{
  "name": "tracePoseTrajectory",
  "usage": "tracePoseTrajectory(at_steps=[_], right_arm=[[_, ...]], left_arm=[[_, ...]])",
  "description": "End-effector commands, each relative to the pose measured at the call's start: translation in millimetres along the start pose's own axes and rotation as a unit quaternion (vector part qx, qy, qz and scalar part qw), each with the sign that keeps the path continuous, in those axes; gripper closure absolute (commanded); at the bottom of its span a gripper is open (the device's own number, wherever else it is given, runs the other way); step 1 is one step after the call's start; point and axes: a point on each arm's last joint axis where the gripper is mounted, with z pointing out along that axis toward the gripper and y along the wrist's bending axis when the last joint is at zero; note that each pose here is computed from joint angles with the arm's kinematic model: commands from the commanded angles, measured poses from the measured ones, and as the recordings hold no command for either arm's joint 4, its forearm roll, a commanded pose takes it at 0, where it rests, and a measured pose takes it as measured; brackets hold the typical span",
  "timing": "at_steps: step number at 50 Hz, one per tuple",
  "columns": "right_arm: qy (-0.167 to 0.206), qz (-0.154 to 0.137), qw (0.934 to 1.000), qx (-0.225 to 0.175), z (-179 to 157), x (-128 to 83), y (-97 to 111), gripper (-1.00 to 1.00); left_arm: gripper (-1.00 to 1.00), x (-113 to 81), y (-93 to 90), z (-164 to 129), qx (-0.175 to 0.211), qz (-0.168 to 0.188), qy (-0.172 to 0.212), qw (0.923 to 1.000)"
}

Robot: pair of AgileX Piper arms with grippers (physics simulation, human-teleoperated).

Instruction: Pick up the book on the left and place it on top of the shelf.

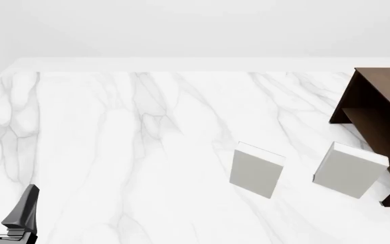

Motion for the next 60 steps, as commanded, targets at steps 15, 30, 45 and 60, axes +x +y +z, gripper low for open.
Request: tracePoseTrajectory(at_steps=[15, 30, 45, 60], right_arm=[[0.003, 0.047, 0.9986, -0.024, -12, -5, 9, -1.0], [-0.027, 0.069, 0.9968, -0.031, -37, -20, 14, -1.0], [-0.043, 0.078, 0.9955, -0.034, -53, -28, 15, -1.0], [-0.059, 0.091, 0.9934, -0.037, -65, -37, 13, -1.0]], left_arm=[[-1.0, 0.0, 0.0, 0, 0.0, 0.0, 0.0, 1.0], [-1.0, 0.0, 0.0, 0, 0.0, 0.0, 0.0, 1.0], [-1.0, 0.0, 0.0, 0, 0.0, 0.0, 0.0, 1.0], [-1.0, 0.0, 0.0, 0, 0.0, 0.0, 0.0, 1.0]])
